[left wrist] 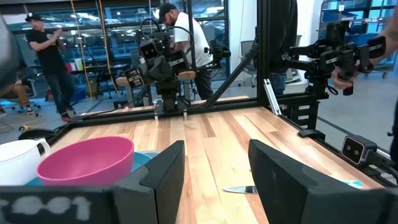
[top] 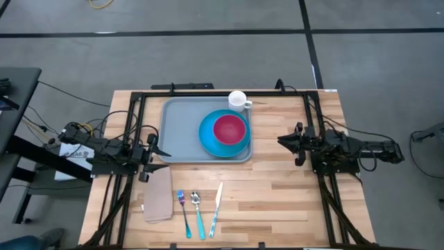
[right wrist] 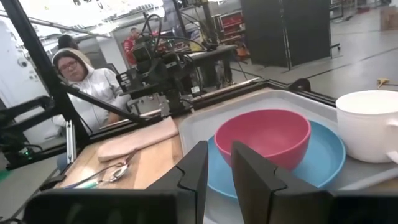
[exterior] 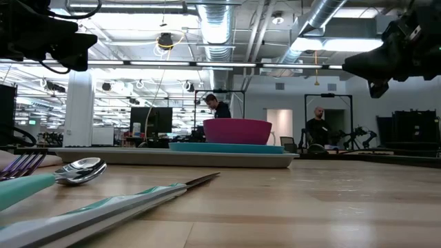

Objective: Set up tray
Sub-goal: Put the brown napkin on the gray serving tray to the left of the blue plate

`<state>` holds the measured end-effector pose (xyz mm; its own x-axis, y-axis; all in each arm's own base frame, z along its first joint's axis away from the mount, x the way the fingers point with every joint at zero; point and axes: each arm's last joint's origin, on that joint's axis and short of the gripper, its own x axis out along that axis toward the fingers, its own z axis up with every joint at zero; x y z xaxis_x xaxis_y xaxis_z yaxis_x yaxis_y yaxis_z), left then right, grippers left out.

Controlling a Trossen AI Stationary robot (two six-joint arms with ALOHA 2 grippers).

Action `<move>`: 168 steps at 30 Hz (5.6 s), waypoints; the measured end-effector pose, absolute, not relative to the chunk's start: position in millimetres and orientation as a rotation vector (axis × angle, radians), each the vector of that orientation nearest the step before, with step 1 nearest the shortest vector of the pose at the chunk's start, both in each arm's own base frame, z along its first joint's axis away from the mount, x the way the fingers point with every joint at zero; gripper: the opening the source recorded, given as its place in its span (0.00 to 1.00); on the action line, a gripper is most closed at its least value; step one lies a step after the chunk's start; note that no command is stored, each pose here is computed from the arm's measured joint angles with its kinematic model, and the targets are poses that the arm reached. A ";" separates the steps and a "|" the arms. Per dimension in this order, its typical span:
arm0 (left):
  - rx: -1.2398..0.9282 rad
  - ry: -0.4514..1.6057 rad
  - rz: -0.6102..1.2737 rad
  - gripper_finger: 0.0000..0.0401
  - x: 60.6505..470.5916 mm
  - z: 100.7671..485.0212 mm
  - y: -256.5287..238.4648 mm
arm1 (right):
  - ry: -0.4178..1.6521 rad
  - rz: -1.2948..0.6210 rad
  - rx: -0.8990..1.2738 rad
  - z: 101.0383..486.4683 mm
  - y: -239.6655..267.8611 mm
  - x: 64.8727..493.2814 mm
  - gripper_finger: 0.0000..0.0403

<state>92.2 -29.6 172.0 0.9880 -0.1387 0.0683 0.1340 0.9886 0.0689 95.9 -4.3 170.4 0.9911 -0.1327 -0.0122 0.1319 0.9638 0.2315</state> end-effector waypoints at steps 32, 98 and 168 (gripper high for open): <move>-1.334 0.078 -0.273 0.42 91.4 175.0 -32.5 | -0.003 -0.135 0.235 170.4 -4.3 95.9 0.16; -0.779 1.390 0.508 0.42 155.9 161.8 -61.4 | -0.003 -0.136 0.235 170.4 -4.4 95.9 0.16; -0.610 1.584 0.714 0.42 193.0 170.7 -39.7 | -0.009 -0.136 0.236 170.8 -4.4 95.9 0.16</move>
<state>193.0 -39.7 170.7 -0.1282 0.0123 -0.9917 -0.7349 0.6703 0.1033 95.9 -4.4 170.8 0.9908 -0.1350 -0.0070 0.1329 0.9633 0.2332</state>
